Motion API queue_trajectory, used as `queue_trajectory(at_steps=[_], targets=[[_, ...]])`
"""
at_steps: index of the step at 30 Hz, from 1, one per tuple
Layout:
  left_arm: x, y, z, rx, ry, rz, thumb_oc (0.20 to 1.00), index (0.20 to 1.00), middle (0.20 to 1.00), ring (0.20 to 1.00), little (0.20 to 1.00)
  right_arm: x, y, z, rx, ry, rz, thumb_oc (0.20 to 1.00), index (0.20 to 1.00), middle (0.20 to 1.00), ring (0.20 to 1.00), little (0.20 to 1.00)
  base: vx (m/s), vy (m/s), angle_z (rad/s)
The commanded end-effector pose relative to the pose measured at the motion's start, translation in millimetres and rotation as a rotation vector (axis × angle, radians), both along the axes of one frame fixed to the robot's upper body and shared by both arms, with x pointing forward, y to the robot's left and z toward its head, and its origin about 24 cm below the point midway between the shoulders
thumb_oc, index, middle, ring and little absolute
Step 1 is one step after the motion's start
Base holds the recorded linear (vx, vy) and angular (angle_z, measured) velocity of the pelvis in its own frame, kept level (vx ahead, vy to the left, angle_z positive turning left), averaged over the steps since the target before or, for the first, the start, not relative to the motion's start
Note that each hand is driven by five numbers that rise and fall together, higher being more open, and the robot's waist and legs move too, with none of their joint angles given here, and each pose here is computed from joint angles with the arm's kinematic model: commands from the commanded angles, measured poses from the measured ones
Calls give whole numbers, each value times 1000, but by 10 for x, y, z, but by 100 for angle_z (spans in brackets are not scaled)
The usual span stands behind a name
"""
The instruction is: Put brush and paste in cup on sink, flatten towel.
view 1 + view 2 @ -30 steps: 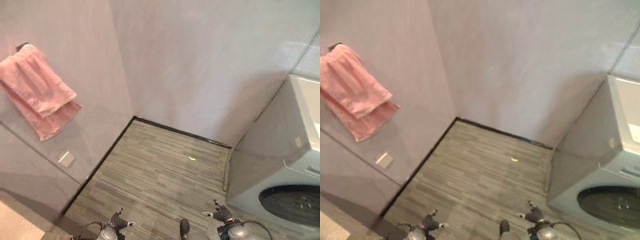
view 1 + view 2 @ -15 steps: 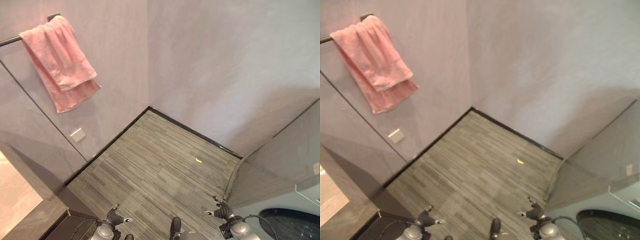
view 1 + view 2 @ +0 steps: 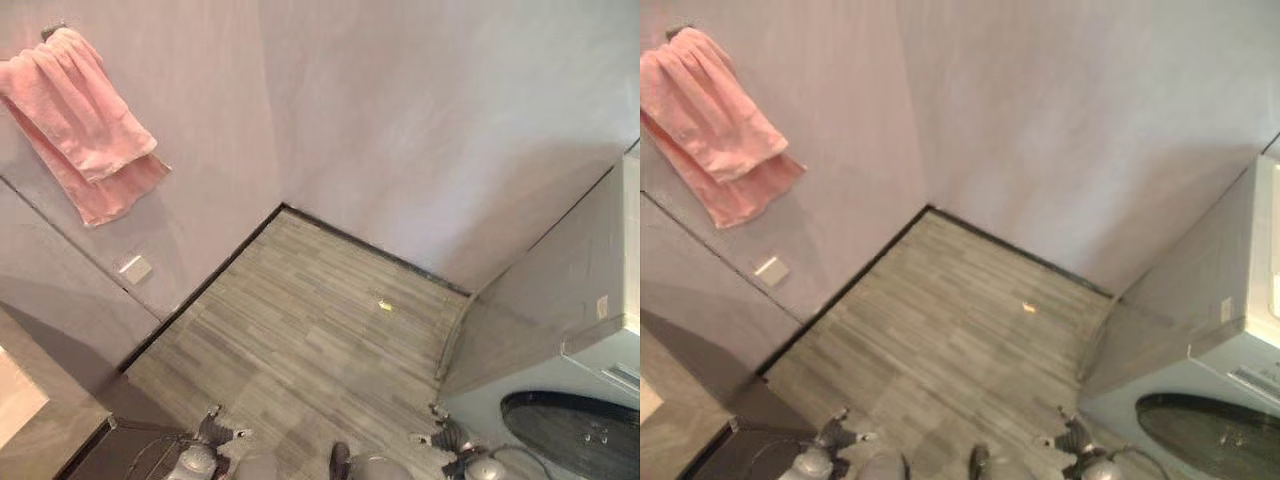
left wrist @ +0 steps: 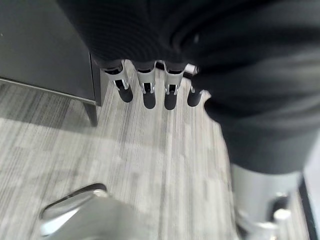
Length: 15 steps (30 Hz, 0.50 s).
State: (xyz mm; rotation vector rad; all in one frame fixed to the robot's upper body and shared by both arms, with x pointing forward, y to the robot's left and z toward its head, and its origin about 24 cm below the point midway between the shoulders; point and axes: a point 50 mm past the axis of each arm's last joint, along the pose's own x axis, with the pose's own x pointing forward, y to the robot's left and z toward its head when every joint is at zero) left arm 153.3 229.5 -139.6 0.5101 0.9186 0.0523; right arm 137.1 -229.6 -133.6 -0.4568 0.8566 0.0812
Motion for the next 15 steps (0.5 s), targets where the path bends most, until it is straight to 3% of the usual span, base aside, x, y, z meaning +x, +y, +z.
queue_trajectory(at_steps=[1,9,15], targets=[[43,70,39,22,-33,34,1000,1000,1000,1000,1000,67,-41,103,-9,-94,-8,1000,1000,1000,1000,1000,258,112,5],[53,71,50,-35,-60,108,1000,1000,1000,1000,1000,-11,115,-2,-4,-23,35,1000,1000,1000,1000,1000,405,225,-15],[154,35,104,-42,-97,55,1000,1000,1000,1000,1000,91,235,16,-26,-41,123,1000,1000,1000,1000,1000,223,237,0]])
